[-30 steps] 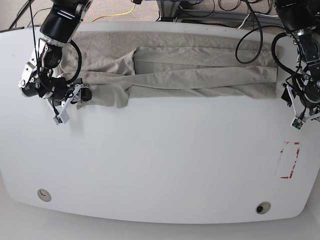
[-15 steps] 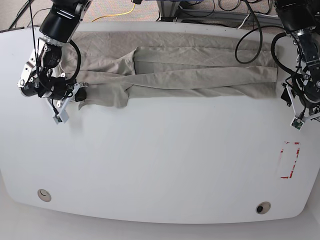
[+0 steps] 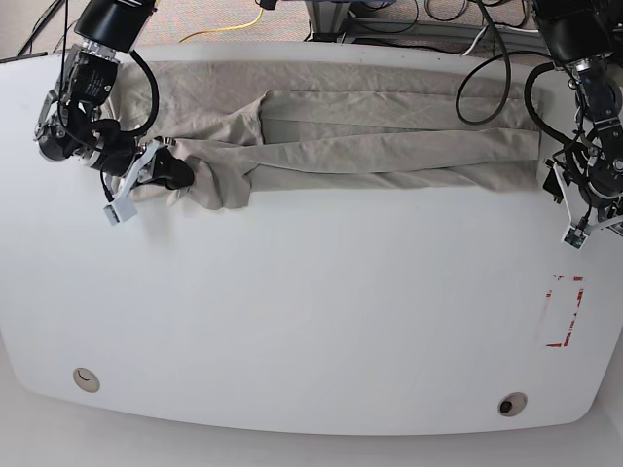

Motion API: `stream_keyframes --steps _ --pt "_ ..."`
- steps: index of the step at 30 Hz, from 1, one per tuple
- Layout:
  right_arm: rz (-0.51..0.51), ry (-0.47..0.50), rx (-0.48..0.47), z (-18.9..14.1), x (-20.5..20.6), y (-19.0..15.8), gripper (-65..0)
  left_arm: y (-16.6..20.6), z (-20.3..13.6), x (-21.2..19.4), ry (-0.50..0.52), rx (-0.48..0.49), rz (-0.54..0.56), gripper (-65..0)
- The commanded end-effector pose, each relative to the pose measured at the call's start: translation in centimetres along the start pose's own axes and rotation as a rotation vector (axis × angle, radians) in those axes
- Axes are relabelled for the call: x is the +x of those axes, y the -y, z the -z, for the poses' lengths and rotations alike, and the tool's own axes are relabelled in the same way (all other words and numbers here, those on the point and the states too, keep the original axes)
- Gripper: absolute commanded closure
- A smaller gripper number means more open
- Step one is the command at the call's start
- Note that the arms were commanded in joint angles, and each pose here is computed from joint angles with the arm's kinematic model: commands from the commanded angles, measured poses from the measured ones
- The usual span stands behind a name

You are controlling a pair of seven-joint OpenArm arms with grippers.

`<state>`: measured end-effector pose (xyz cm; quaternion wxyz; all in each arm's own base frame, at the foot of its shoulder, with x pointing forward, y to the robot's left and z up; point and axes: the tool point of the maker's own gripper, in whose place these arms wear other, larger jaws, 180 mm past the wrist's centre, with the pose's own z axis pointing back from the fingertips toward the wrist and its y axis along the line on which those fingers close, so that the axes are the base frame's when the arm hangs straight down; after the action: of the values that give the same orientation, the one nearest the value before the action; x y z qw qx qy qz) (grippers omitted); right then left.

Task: Layout the t-shirt on the table in an organized manner, then fold the t-shirt properly
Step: 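Press and smooth the sleeve end with the right gripper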

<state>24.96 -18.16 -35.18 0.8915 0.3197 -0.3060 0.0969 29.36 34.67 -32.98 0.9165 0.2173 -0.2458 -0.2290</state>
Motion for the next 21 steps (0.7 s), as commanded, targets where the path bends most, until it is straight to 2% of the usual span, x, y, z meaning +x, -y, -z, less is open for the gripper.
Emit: stream_keyframes --steps 1,7,13,16,21 --pt "-0.003 0.06 0.049 -1.1 0.8 -0.9 -0.5 -1.6 -0.3 1.1 0.037 0.034 -0.008 -46.9" --pt "0.051 0.055 0.122 -2.2 -1.4 -2.1 -0.6 -1.2 0.5 1.0 0.042 0.012 -0.023 -46.9" --pt "0.067 0.0 0.234 -2.4 -3.2 -4.3 -0.6 -0.8 1.2 0.3 0.02 -0.008 -0.032 -46.9" --pt "0.05 -0.034 0.277 -2.6 -3.8 -5.5 -0.6 -1.1 1.2 0.7 0.028 -0.004 -0.037 -46.9" --pt "-0.037 -0.096 0.302 -3.0 -4.4 -7.4 -0.6 -1.3 1.1 0.9 0.034 0.0 -0.039 -46.9"
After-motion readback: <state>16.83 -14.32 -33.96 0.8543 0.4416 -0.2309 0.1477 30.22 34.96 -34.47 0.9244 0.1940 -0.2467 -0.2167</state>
